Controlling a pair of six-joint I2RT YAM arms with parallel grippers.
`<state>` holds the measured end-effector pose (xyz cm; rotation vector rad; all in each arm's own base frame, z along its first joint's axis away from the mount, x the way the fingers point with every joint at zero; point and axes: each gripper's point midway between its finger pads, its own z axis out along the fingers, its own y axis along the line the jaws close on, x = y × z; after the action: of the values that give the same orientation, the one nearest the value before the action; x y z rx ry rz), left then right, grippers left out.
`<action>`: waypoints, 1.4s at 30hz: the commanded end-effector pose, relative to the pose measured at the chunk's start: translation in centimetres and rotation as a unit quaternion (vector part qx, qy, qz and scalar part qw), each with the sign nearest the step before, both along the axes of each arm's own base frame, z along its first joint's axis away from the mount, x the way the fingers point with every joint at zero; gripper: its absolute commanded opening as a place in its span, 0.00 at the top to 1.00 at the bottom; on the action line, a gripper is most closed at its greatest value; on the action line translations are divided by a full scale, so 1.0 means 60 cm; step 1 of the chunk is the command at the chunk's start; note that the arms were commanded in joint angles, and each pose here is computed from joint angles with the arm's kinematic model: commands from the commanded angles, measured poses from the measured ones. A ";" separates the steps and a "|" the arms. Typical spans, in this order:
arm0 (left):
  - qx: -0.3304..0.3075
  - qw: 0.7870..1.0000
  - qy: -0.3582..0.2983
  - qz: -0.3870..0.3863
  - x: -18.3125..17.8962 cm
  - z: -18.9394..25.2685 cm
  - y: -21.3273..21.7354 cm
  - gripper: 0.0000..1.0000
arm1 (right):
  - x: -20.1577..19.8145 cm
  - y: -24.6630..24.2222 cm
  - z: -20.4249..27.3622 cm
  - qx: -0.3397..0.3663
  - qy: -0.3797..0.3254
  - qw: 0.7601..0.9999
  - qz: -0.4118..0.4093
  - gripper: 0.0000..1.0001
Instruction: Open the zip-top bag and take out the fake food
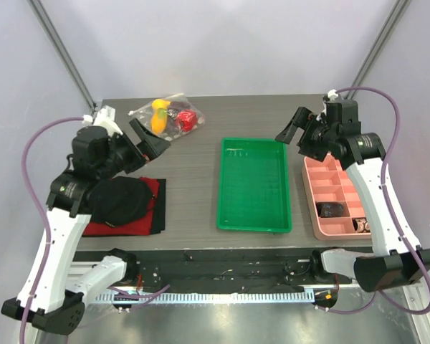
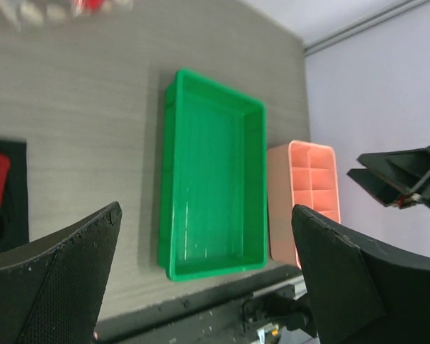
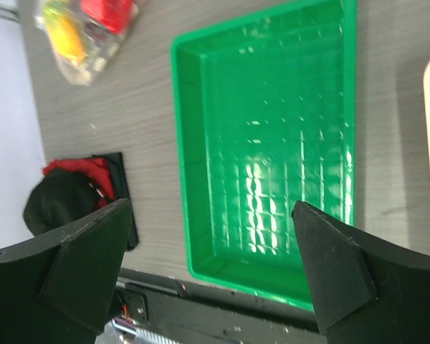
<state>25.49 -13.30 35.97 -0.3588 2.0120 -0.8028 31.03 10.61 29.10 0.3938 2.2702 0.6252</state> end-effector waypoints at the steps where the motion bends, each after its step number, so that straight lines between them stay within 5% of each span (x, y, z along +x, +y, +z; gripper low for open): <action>1: -0.015 0.997 0.075 0.031 0.040 -0.075 -0.008 0.00 | -0.003 -0.011 -0.003 -0.042 0.029 0.999 0.015 0.00; 11: -0.186 0.970 0.094 0.125 0.314 -0.125 0.031 0.10 | -0.013 -0.050 -0.043 -0.121 0.078 0.990 -0.002 0.00; 12: -0.198 0.972 0.049 0.113 0.347 -0.105 0.028 0.12 | -0.017 -0.063 -0.041 -0.140 0.083 0.987 -0.011 0.00; 20: -0.190 0.963 0.007 0.190 0.517 -0.166 0.168 0.13 | -0.019 -0.070 -0.017 -0.138 0.054 0.989 -0.028 0.00; 24: -0.194 0.961 -0.003 0.195 0.599 -0.221 0.220 0.24 | -0.001 -0.079 0.000 -0.158 0.030 0.987 -0.017 0.00; 30: -0.153 0.956 0.065 0.241 0.627 -0.313 0.273 0.25 | 0.052 -0.087 0.014 -0.116 0.016 0.993 -0.025 0.00; 37: -0.190 0.940 0.085 0.269 0.669 -0.385 0.298 0.32 | 0.103 -0.087 0.013 -0.080 0.011 0.996 -0.030 0.00; 42: -0.144 0.930 0.142 0.308 0.644 -0.440 0.320 0.31 | 0.145 -0.106 -0.008 -0.059 0.033 0.996 -0.054 0.00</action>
<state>64.28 4.25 8.45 -1.2451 1.8668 -0.7661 37.12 4.85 26.91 0.4353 2.4001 0.3665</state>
